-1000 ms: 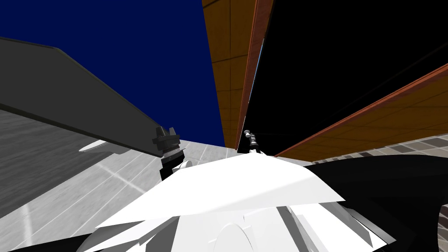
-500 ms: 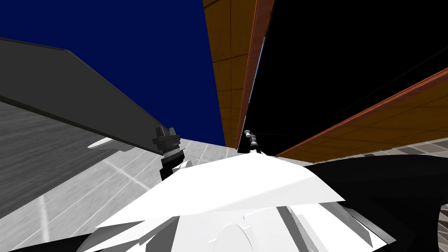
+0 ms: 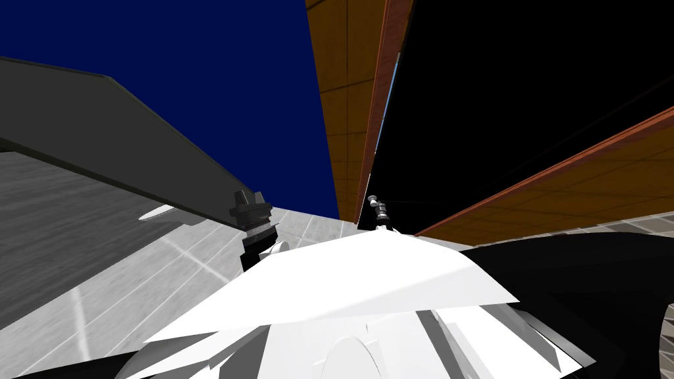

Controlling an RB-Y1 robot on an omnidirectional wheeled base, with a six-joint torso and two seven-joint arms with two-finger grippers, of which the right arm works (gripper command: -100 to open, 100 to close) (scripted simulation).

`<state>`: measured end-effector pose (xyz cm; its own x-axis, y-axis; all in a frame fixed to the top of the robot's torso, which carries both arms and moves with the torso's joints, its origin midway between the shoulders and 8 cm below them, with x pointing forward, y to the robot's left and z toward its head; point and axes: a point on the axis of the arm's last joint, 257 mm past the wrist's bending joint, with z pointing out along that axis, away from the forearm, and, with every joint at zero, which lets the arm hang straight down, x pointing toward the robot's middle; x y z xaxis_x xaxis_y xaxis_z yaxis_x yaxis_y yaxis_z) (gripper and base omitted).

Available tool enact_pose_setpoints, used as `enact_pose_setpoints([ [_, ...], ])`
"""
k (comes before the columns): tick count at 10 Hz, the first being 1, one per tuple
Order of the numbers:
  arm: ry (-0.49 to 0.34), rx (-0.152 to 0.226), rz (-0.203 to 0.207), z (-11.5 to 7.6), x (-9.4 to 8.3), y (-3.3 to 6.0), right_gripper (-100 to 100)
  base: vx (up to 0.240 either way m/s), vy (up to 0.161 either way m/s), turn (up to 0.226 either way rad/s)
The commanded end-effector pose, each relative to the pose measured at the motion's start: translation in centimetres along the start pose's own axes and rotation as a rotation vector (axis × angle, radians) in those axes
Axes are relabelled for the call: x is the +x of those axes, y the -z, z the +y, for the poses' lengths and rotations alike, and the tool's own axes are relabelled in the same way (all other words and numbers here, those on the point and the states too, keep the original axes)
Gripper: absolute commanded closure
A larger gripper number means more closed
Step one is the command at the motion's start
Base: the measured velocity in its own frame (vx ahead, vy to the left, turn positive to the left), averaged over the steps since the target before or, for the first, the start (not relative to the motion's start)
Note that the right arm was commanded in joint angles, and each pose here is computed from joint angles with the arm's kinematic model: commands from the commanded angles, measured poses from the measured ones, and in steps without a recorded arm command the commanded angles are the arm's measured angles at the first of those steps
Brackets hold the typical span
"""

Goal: Pull the door open

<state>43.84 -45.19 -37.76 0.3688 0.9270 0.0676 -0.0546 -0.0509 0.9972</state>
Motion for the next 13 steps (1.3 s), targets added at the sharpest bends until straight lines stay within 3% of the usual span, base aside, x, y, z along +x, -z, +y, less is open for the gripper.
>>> enact_pose_setpoints([
  [1,-0.044,-0.016,0.031,0.29,2.27,-0.52,100,-0.021,-0.011,0.031],
  [7,-0.179,-0.012,0.022,0.18,1.79,-0.3,100,-0.029,-0.006,0.035],
  [11,-0.179,-0.012,0.022,0.18,1.79,-0.3,100,-0.008,-0.005,0.007],
  [13,-0.224,-0.01,0.019,0.15,1.63,-0.22,100,-0.023,-0.006,0.051],
])
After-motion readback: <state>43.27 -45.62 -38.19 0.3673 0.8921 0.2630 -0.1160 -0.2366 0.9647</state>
